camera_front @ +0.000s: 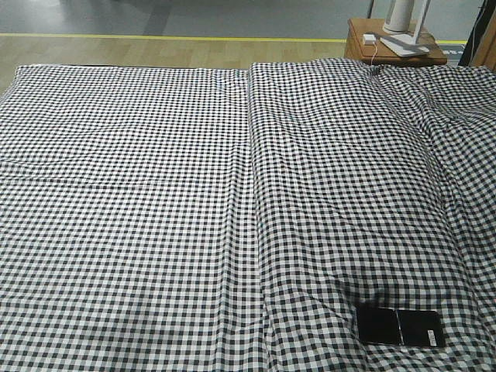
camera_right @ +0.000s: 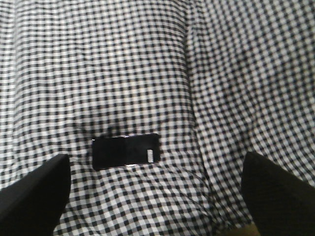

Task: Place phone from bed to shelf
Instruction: 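Lower the right gripper and close it on the black phone's edge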

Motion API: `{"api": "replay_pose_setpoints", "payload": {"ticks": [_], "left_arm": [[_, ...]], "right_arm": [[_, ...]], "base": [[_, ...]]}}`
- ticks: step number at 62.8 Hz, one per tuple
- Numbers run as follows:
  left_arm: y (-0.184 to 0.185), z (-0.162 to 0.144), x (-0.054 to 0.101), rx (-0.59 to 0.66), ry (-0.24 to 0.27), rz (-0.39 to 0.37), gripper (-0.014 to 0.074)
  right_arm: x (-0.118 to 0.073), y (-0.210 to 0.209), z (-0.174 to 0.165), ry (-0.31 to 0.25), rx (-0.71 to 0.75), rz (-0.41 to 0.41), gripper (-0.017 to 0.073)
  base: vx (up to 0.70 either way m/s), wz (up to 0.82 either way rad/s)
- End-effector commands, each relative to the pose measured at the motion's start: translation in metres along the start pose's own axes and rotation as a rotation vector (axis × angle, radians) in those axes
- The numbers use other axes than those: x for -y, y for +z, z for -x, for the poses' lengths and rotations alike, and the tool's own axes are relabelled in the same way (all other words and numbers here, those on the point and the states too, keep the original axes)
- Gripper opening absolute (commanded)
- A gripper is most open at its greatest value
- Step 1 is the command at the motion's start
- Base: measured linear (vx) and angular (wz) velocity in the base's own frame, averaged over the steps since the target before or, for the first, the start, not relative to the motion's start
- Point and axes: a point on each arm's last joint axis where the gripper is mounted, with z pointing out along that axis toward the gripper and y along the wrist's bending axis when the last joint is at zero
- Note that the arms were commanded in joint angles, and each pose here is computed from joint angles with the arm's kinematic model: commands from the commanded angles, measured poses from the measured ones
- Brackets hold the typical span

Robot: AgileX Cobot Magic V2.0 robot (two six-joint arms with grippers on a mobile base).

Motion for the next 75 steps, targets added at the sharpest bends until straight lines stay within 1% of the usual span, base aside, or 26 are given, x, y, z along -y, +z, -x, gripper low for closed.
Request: {"api": "replay_pose_setpoints", "payload": {"ticks": [1, 7, 12, 16, 20, 25, 29, 34, 47, 51, 56, 66, 75], "left_arm": [[-0.002, 0.015, -0.001, 0.105, -0.019, 0.005, 0.0001], [-0.002, 0.015, -0.001, 0.105, -0.019, 0.005, 0.0001], [-0.002, 0.015, -0.001, 0.105, -0.019, 0.005, 0.0001], [-0.002, 0.015, -0.001, 0.105, -0.019, 0.005, 0.0001], [-0.002, 0.015, -0.001, 0.105, -0.019, 0.005, 0.0001], [-0.002, 0.015, -0.001, 0.105, -0.019, 0.005, 0.0001], [-0.002, 0.015, -0.001, 0.105, -0.019, 0.005, 0.0001], [-0.002, 0.015, -0.001, 0.105, -0.019, 0.005, 0.0001], [-0.002, 0.015, -0.001, 0.105, -0.019, 0.005, 0.0001], [-0.002, 0.015, -0.001, 0.105, -0.019, 0.005, 0.0001], [-0.002, 0.015, -0.001, 0.105, -0.019, 0.005, 0.0001], [-0.002, 0.015, -0.001, 0.105, -0.019, 0.005, 0.0001], [-0.002, 0.015, -0.001, 0.105, -0.019, 0.005, 0.0001]], "right_arm": [[0.013, 0.003, 0.016, 0.025, 0.022, -0.022, 0.0651], [0.023, 0.024, 0.021, 0.064, -0.034, 0.012, 0.0646], [0.036, 0.049, 0.024, 0.114, -0.085, 0.041, 0.0643], [0.046, 0.069, 0.026, 0.122, -0.111, 0.066, 0.0640], [0.056, 0.092, 0.026, 0.141, -0.150, 0.087, 0.0638], [0.069, 0.120, 0.023, 0.181, -0.188, 0.120, 0.0633], [0.078, 0.141, 0.021, 0.203, -0.199, 0.145, 0.0633], [0.089, 0.166, 0.019, 0.215, -0.222, 0.186, 0.0630], [0.111, 0.226, 0.018, 0.231, -0.293, 0.335, 0.0622], [0.116, 0.243, 0.018, 0.218, -0.307, 0.383, 0.0622], [0.118, 0.267, 0.014, 0.198, -0.340, 0.443, 0.0619], [0.121, 0.309, 0.001, 0.161, -0.381, 0.504, 0.0615], [0.121, 0.343, -0.017, 0.147, -0.417, 0.547, 0.0609]], "base": [[0.00, 0.00], [0.00, 0.00], [0.00, 0.00], [0.00, 0.00], [0.00, 0.00], [0.00, 0.00], [0.00, 0.00], [0.00, 0.00], [0.00, 0.00], [0.00, 0.00], [0.00, 0.00], [0.00, 0.00], [0.00, 0.00]]}}
